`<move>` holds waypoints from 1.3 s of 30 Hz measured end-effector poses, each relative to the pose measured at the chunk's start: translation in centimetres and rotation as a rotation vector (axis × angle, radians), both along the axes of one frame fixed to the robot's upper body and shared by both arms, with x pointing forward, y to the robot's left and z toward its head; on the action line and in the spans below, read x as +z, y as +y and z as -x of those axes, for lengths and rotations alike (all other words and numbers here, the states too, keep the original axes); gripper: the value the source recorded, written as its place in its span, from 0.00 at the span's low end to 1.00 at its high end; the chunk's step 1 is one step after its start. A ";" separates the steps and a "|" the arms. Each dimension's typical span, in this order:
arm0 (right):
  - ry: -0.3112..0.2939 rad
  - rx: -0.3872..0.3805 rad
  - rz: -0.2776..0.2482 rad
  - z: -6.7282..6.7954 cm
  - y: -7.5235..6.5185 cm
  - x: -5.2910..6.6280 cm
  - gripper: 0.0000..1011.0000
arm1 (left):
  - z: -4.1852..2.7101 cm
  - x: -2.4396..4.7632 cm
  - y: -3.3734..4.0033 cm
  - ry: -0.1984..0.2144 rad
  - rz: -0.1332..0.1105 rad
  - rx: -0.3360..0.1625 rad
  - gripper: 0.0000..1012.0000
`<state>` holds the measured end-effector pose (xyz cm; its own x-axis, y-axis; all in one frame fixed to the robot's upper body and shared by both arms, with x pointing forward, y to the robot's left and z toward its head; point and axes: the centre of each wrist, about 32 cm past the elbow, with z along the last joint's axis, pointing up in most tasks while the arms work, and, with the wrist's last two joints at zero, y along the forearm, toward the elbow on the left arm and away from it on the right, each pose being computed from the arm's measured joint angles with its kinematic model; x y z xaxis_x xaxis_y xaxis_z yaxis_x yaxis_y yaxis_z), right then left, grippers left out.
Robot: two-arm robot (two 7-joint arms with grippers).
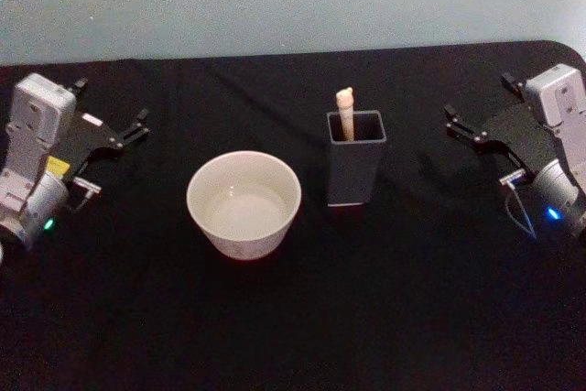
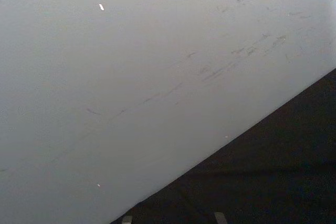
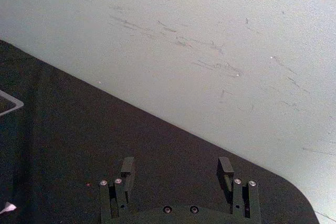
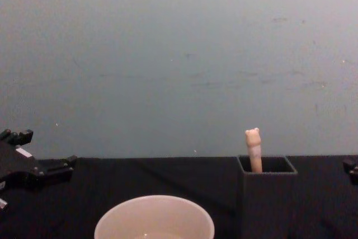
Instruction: Pick up the stirring spoon with one hand, stir inside the cup, then place it back in its original position.
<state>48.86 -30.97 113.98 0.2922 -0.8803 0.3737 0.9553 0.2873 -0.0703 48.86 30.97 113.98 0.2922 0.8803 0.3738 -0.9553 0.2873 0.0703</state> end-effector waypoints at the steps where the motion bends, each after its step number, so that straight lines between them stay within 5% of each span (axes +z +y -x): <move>1: 0.000 0.000 0.000 0.0 0.0 0.0 0.99 | 0.00 0.00 0.00 0.000 0.000 0.000 0.99; 19: 0.000 0.000 0.000 0.0 0.0 0.0 0.99 | 0.00 0.00 0.00 0.000 0.000 0.000 0.99; 28: 0.018 0.037 -0.084 0.6 0.8 2.4 0.99 | 0.00 0.00 0.00 0.000 0.000 0.000 0.99; 33: 0.053 0.105 -0.145 1.4 2.1 4.8 0.99 | 0.00 0.00 0.00 0.000 0.000 0.000 0.99; 39: 0.109 0.152 -0.155 2.0 3.5 6.5 0.99 | 0.00 0.00 0.00 0.000 0.000 0.000 0.99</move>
<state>46.85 -27.45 120.52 0.4572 -0.8673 0.1967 0.8893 0.4429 -0.1142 48.86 30.97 113.98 0.2923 0.8803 0.3737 -0.9553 0.2873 0.0703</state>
